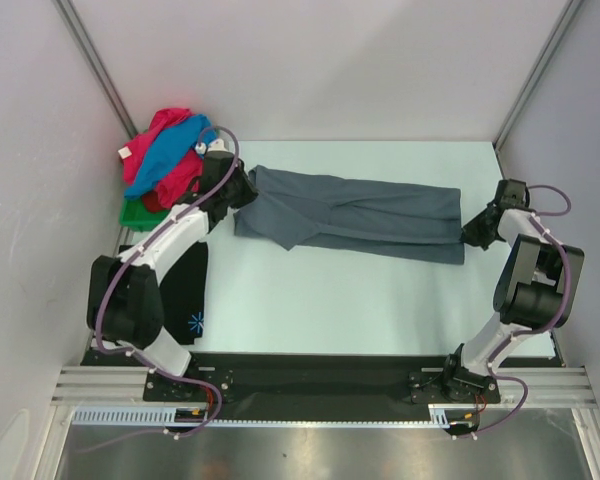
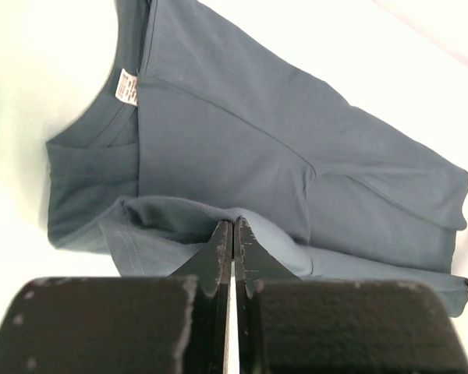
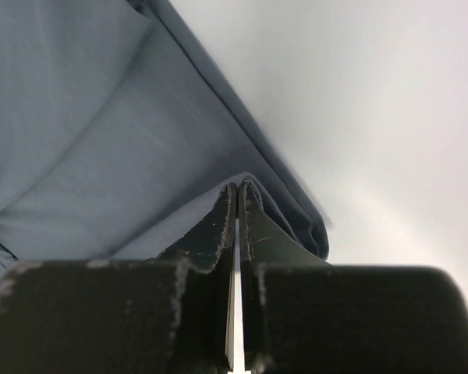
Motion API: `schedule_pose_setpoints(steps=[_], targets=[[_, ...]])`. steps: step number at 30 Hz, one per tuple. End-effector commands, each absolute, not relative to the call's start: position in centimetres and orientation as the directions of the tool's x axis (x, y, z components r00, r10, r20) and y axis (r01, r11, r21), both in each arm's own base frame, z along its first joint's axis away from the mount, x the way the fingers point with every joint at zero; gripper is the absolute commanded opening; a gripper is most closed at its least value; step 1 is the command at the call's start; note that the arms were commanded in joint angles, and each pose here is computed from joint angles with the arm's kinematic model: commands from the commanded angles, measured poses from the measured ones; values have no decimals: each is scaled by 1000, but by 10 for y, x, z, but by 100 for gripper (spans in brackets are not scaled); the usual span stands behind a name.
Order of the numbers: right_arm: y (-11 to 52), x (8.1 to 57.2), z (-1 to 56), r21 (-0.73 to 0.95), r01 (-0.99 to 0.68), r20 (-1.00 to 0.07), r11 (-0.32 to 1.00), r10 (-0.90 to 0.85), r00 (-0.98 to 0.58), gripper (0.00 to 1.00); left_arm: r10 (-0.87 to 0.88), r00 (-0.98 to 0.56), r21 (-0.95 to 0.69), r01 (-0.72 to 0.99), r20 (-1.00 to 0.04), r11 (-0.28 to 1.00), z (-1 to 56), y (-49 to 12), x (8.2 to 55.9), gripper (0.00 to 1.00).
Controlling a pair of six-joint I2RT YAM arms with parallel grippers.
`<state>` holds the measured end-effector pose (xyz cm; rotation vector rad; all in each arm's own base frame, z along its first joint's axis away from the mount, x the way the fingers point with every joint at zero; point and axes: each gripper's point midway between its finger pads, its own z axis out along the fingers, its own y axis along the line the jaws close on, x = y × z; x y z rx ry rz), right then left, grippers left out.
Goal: Fold and stack the t-shirts
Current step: Fold the tshirt
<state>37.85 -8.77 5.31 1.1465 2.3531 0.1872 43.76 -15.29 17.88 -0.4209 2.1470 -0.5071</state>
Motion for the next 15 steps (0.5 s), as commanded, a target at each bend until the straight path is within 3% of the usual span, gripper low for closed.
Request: schedule_pose_setpoints(steps=[1,15], targets=[[-95,407,71,375,647,-438,664,742,-507,0,-477,-527,-524,-69,-703,849,202,-153,461,0],[-108,432,63,401,643,-418,653,755,-506,0,-499,-537,-561,-57,-680,826,202,-157,496,0]])
